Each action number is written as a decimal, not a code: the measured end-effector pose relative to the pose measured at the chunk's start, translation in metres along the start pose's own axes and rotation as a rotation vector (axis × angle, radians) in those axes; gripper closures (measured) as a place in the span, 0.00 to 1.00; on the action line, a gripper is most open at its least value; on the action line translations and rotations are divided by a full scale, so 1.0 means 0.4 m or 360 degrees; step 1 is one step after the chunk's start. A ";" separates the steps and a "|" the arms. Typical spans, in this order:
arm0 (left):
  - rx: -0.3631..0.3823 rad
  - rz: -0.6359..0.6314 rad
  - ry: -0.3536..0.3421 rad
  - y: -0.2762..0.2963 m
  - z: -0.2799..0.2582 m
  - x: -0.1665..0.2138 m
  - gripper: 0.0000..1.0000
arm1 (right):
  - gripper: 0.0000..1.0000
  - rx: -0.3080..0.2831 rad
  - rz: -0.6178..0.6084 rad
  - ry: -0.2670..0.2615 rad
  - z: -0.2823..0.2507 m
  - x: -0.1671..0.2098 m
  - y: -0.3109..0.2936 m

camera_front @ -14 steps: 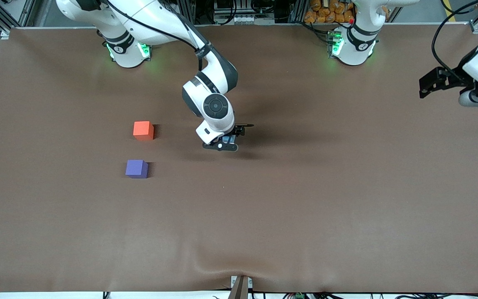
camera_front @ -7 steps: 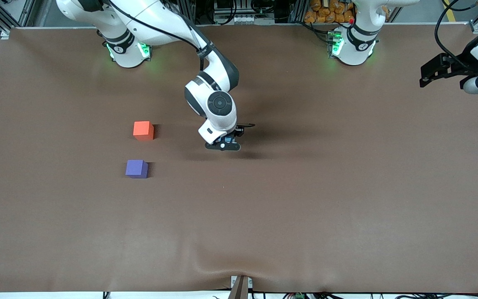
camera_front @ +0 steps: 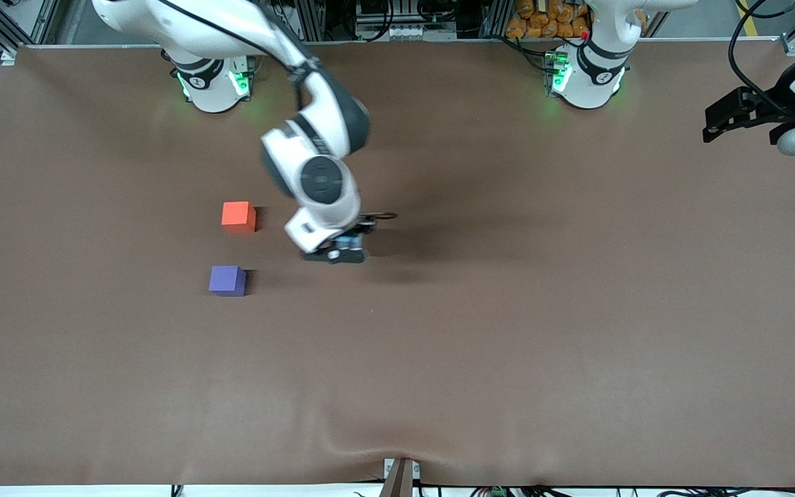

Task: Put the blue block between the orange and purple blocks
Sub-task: 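Carry the blue cube with the right gripper toward the red and purple cubes, then lower the blue cube between the red and purple cubes with the right gripper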

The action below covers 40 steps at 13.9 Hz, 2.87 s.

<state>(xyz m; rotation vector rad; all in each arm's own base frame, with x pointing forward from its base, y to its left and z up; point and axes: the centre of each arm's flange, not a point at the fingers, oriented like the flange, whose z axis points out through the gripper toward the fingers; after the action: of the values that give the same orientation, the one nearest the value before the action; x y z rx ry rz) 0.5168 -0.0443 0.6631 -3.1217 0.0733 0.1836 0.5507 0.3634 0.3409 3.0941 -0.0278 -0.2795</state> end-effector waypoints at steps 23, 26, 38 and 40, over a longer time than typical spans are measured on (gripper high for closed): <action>-0.0002 0.0001 0.0038 0.000 0.025 0.033 0.00 | 0.48 0.0062 0.0026 -0.0043 0.212 -0.022 0.601; -0.0002 0.0007 0.0041 0.007 0.058 0.051 0.00 | 0.48 0.0065 0.0023 -0.0024 0.221 -0.020 0.599; -0.0002 0.0025 0.0094 0.021 0.042 0.056 0.00 | 0.48 0.0069 -0.0026 -0.0001 0.327 0.012 0.628; -0.0002 0.0028 0.0094 0.024 0.042 0.055 0.00 | 0.48 0.0068 -0.0029 -0.0009 0.339 0.012 0.625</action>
<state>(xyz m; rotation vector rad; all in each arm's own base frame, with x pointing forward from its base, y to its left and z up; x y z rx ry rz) 0.5364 -0.0547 0.6438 -3.1287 0.1014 0.0917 0.5274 0.1089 0.2160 3.1374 -0.0059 -0.2918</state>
